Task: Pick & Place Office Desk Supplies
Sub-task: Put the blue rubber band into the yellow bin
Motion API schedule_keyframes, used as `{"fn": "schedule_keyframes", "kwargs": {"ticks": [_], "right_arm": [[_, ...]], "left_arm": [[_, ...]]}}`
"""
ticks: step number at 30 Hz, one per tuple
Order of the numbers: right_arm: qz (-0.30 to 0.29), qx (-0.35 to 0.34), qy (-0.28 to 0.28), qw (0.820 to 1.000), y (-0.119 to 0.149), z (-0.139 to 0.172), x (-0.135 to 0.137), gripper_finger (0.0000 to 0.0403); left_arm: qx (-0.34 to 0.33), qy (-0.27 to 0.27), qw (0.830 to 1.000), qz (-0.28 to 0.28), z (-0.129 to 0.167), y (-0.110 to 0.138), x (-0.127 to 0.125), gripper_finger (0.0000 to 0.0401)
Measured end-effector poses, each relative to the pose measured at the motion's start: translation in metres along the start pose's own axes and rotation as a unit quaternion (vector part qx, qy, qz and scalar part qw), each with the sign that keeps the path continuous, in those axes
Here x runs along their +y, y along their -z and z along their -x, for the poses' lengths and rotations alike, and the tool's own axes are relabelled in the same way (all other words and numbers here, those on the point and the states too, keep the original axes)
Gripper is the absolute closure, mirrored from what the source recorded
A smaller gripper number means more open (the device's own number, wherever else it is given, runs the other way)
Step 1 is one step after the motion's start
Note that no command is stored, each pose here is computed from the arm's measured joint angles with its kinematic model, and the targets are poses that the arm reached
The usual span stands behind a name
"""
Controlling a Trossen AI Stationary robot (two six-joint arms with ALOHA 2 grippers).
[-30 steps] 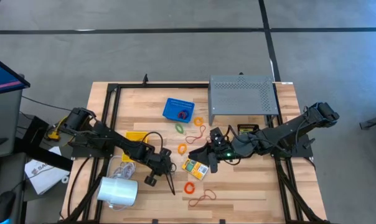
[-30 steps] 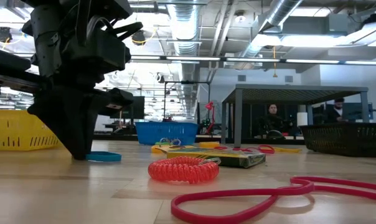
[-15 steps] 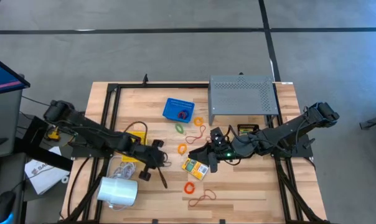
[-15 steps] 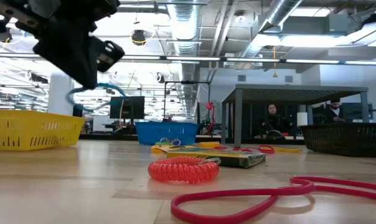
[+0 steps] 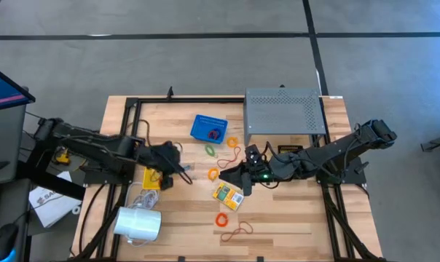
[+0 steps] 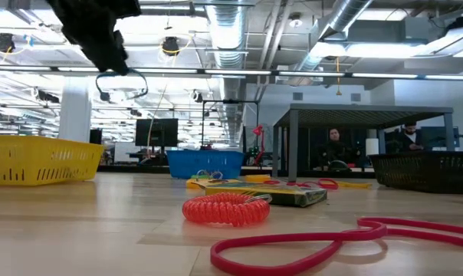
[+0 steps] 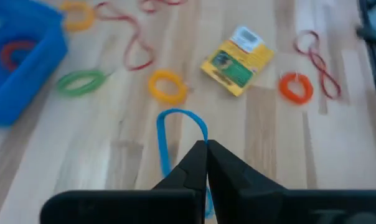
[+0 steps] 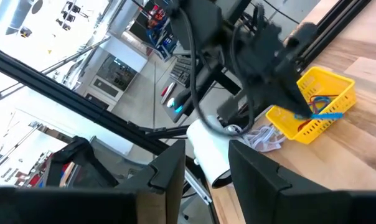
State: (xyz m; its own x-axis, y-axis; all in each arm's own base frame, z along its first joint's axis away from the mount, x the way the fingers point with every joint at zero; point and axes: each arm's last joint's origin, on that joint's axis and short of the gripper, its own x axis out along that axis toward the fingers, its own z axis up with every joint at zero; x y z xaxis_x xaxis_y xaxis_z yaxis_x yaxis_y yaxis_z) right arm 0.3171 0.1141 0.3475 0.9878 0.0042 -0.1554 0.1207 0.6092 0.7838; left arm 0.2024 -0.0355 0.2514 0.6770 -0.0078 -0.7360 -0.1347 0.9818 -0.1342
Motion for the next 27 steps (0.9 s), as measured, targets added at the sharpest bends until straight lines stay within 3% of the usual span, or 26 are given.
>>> {"fn": "schedule_keyframes", "kwargs": {"ticks": [5, 15, 27], "right_arm": [[0.004, 0.000, 0.000, 1.000, 0.000, 0.000, 0.000, 0.0282], [0.003, 0.003, -0.009, 1.000, 0.004, 0.002, 0.004, 0.0282], [-0.003, -0.022, -0.005, 1.000, 0.004, 0.004, 0.007, 0.0282]], "left_arm": [[0.056, -0.053, 0.994, 0.074, 0.019, 0.018, 0.012, 0.0401], [0.083, -0.062, 0.983, 0.151, 0.048, 0.038, 0.016, 0.0401], [0.145, -0.079, 0.962, 0.219, 0.018, 0.076, 0.024, 0.0401]]}}
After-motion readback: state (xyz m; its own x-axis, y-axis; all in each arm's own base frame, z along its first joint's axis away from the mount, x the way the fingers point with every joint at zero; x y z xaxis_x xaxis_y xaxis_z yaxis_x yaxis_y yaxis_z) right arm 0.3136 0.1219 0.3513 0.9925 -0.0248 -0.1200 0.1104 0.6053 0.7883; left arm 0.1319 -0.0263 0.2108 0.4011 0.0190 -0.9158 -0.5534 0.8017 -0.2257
